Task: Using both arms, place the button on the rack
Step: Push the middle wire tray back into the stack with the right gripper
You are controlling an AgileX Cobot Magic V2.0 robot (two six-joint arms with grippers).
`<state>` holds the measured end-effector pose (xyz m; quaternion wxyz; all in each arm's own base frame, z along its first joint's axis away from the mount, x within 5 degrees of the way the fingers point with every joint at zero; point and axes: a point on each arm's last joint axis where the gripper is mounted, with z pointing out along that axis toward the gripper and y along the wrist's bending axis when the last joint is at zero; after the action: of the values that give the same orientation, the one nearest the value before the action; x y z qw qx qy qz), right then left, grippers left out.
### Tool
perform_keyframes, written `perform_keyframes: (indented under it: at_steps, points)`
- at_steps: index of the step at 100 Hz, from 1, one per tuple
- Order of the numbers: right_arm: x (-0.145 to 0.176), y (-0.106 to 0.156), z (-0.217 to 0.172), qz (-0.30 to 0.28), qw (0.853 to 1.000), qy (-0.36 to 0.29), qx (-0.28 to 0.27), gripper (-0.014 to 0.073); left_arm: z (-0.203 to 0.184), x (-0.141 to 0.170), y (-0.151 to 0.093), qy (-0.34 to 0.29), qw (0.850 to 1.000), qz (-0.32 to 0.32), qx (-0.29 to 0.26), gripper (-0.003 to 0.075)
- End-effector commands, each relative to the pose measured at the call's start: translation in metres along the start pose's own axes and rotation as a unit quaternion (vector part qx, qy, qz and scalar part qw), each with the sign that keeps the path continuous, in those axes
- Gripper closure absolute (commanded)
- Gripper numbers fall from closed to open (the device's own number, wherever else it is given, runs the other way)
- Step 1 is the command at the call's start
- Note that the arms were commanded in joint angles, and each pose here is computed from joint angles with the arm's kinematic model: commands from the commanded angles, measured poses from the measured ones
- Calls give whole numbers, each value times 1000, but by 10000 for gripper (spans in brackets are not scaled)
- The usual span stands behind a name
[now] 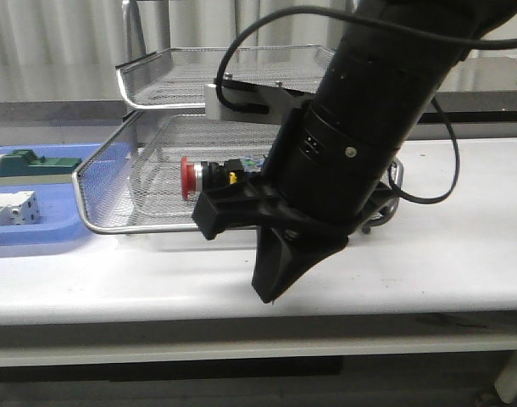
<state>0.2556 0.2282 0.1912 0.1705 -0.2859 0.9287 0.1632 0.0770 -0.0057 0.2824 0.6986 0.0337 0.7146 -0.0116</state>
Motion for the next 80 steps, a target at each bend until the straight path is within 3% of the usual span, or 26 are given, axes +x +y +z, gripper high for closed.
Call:
perform_keyframes:
  at_steps: [1,34,80]
  points:
    - [-19,3,-18,-24,998,-57,6,659,-1,-15,3,-43,999,-10,-17,716]
    - [-50,-6,-16,-60,993,-93,36,659,-1,-15,3,-43,999,-10,-17,716]
    - [-104,-64,-17,-34,985,-141,90,659,-1,-15,3,-43,999,-10,-17,716]
